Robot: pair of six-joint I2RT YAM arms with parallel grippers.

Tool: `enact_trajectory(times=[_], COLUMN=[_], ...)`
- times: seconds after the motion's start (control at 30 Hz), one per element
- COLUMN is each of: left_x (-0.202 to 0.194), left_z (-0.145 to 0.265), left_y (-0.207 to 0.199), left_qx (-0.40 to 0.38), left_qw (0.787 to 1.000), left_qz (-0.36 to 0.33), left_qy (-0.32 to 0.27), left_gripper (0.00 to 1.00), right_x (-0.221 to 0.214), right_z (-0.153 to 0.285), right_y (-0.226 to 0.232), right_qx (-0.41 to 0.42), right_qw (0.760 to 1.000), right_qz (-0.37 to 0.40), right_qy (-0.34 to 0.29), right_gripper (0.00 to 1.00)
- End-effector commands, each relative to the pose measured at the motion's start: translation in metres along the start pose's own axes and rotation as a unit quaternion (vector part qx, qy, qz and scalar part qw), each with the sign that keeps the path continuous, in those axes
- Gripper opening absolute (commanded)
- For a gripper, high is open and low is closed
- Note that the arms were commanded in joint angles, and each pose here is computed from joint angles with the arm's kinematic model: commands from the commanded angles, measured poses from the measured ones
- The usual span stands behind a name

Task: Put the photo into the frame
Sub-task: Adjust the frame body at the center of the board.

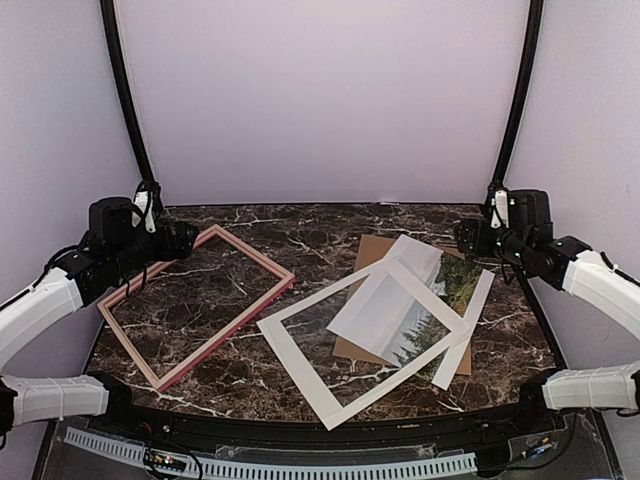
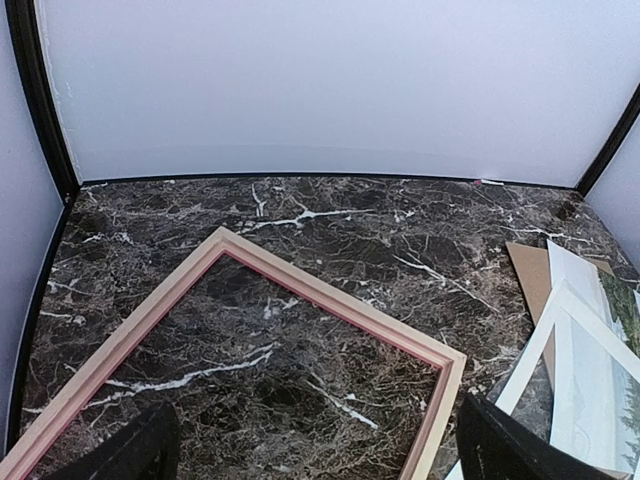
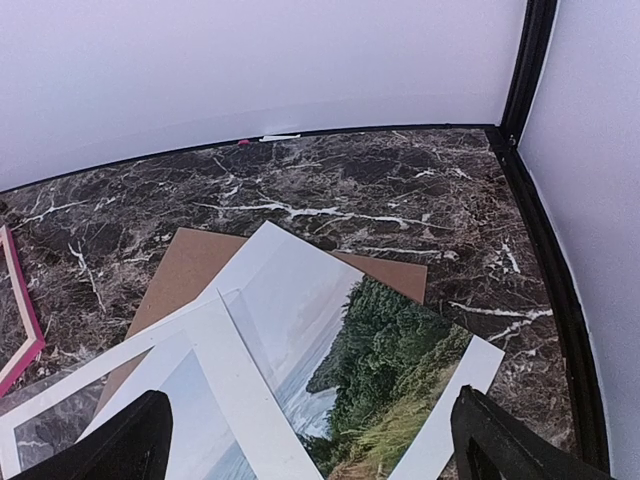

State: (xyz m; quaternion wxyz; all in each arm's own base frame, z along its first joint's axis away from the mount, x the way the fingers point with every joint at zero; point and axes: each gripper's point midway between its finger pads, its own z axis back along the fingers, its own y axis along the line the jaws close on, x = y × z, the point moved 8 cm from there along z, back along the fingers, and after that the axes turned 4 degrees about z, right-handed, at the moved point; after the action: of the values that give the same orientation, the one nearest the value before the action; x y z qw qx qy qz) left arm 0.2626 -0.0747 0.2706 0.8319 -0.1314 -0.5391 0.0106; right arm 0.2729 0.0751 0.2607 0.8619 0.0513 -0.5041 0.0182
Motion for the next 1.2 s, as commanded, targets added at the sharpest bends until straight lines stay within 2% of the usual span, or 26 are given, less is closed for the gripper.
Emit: enact_trajectory(times=[0.0,0.2,0.33,0.5,0.77,1.03,1.07,1.17], left_x=[0.004,0.002,-0.004,-0.022,-0.047,-0.088,-0.088,-0.112], left_z=[0.009,0.014,0.021,0.03,0.013,-0.037,-0.041,-0.06], left_y=[-0.002,-0.003,-0.004,-0.008,-0.024,-0.041,-0.044,-0.047], left_qx=[-0.02,-0.019,-0.034,-0.063,-0.074,-0.057,-0.058,-0.025], left_qw=[1.0,0.999,0.999,0.997,0.989,0.963,0.961,0.942], left_qz=[-0.003,-0.019,-0.027,-0.038,-0.041,-0.063,-0.072,-0.11], left_qy=[-0.022,-0.022,-0.011,0.026,0.123,0.256,0.26,0.315], left_gripper=[0.99,0.99,0.99,0.99,0.99,0.99,0.98,0.89], right_x=[-0.001,-0.004,-0.01,-0.012,-0.01,-0.014,-0.016,-0.019], right_z=[0.009,0.017,0.017,0.015,-0.01,-0.03,-0.032,-0.039], right_y=[-0.002,-0.004,-0.004,0.003,0.023,0.033,0.034,0.036], right_qx=[0.005,0.008,0.01,0.048,0.114,0.127,0.129,0.133], right_qw=[1.0,1.0,1.0,0.999,0.992,0.988,0.988,0.986], right_qz=[0.006,0.004,0.002,0.003,0.008,0.007,0.005,0.001], right_qy=[-0.005,-0.008,0.014,0.024,0.061,0.085,0.088,0.096], right_gripper=[0.99,0.99,0.99,0.99,0.99,0.99,0.99,0.99])
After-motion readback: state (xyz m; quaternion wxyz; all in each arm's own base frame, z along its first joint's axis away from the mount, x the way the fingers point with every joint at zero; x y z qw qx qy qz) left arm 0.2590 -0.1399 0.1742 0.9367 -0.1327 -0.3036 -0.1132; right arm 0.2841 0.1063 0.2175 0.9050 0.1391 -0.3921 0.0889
